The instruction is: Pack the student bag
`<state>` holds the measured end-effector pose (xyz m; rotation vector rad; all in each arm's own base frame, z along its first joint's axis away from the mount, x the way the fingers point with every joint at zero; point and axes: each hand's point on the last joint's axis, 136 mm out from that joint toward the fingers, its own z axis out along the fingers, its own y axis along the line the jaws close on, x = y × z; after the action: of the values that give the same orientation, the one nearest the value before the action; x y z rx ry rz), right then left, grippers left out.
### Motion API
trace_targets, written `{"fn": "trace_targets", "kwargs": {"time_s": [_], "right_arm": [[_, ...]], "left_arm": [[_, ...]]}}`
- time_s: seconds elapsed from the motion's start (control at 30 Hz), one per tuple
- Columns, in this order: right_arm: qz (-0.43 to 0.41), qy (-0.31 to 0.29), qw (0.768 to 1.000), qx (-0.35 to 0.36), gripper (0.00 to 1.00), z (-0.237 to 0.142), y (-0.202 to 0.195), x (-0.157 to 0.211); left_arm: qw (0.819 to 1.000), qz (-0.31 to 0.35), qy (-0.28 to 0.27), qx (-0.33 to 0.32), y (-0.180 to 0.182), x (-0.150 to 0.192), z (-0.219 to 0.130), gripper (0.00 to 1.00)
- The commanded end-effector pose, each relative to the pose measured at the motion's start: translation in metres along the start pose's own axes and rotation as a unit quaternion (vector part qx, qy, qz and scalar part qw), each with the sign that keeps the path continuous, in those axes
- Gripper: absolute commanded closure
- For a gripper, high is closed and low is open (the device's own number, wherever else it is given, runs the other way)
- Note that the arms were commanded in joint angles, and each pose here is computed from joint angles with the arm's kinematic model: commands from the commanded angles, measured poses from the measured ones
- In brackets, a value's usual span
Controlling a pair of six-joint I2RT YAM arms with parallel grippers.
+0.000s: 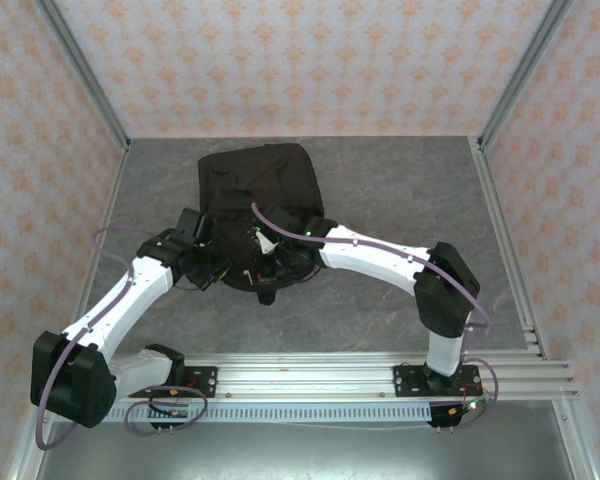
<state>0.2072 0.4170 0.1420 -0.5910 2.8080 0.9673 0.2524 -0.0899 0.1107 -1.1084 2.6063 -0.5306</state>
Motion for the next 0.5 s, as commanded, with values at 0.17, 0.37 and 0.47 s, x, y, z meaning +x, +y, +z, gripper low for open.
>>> {"fn": "trace_targets", "kwargs": {"time_s": [0.17,0.37,0.47], "right_arm": [[0.005,0.004,1.000,0.024,1.00,-0.035,-0.026,0.006],[0.009,0.010,0.999,0.029,1.00,-0.042,-0.039,0.008],[0.006,0.012,0.999,0.032,1.00,-0.045,-0.041,0.008]], "left_arm": [[0.998,0.024,-0.042,-0.035,0.009,-0.015,-0.009,1.00],[0.998,0.027,-0.044,-0.037,0.009,-0.016,-0.009,1.00],[0.998,0.030,-0.047,-0.038,0.008,-0.017,-0.010,1.00]]}}
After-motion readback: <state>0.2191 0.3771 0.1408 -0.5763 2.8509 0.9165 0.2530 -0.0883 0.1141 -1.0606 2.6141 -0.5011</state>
